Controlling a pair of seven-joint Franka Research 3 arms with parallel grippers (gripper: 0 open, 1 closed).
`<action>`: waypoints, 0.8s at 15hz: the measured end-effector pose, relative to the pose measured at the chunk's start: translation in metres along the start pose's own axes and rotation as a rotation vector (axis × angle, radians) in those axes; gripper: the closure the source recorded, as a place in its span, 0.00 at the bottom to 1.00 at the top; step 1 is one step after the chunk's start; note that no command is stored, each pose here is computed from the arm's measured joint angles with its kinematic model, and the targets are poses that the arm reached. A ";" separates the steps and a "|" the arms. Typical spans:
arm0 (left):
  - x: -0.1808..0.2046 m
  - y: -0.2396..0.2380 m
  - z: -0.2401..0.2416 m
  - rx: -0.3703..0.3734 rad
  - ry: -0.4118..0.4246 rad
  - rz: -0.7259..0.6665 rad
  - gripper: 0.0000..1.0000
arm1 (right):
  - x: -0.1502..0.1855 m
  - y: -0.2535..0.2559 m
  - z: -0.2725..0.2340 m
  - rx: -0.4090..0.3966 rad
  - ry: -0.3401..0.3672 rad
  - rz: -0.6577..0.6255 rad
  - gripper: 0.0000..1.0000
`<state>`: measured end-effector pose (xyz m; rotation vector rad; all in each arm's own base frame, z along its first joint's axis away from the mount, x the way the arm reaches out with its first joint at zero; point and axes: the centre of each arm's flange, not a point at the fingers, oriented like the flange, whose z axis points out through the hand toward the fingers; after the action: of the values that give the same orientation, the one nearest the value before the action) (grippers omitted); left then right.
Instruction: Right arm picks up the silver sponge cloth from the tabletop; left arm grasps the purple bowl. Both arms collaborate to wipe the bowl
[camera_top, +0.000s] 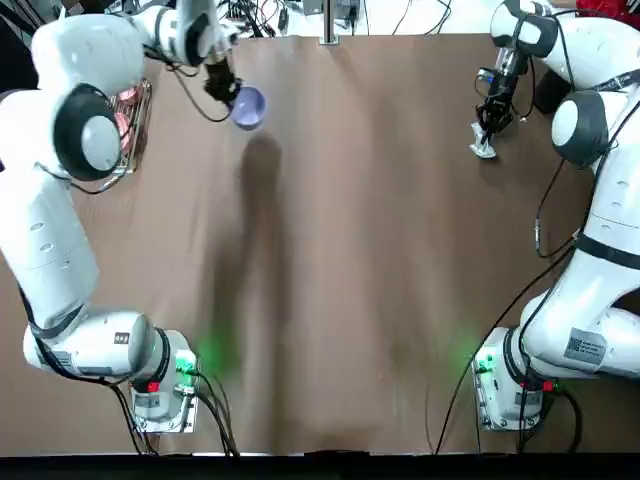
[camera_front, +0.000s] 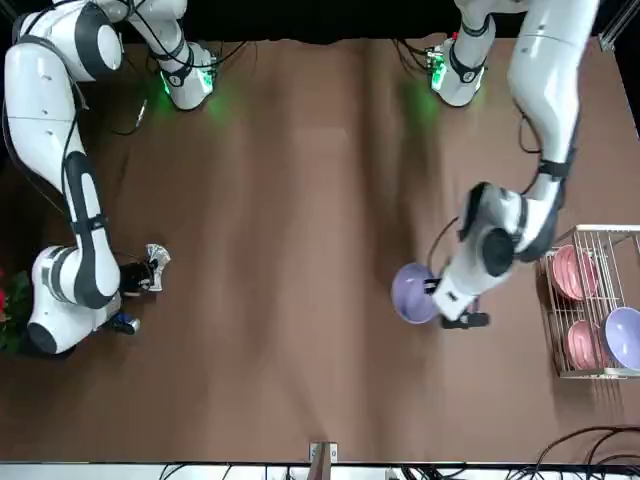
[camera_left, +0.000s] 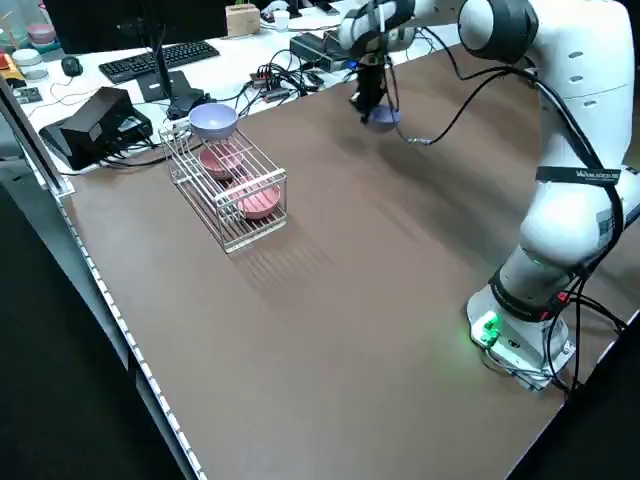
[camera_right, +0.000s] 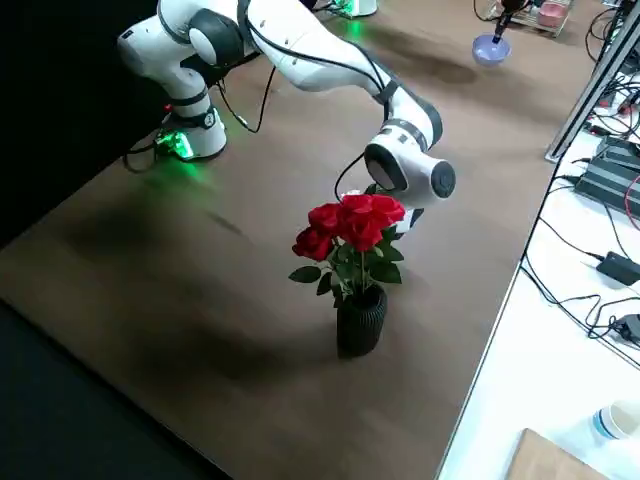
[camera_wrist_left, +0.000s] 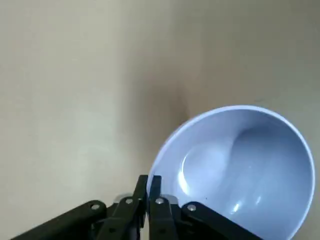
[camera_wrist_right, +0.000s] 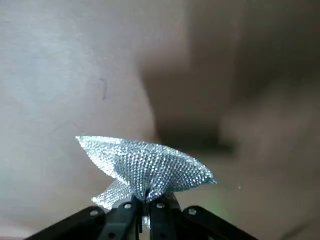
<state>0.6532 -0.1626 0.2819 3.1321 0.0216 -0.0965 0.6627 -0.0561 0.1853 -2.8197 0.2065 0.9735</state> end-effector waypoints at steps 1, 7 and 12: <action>-0.001 -0.028 0.001 0.003 -0.009 0.028 0.95 | 0.003 0.001 0.008 -0.019 -0.007 -0.002 0.93; -0.039 -0.160 0.069 -0.015 0.067 0.119 0.95 | 0.006 0.026 0.016 -0.072 -0.021 -0.111 0.67; -0.051 -0.164 0.073 -0.006 0.054 0.129 0.76 | 0.002 0.025 0.007 -0.072 -0.011 -0.116 0.19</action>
<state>0.5958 -0.0001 0.2108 3.1192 -0.1791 -0.0103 0.6559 -0.0791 0.1765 -2.8529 0.0065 0.9900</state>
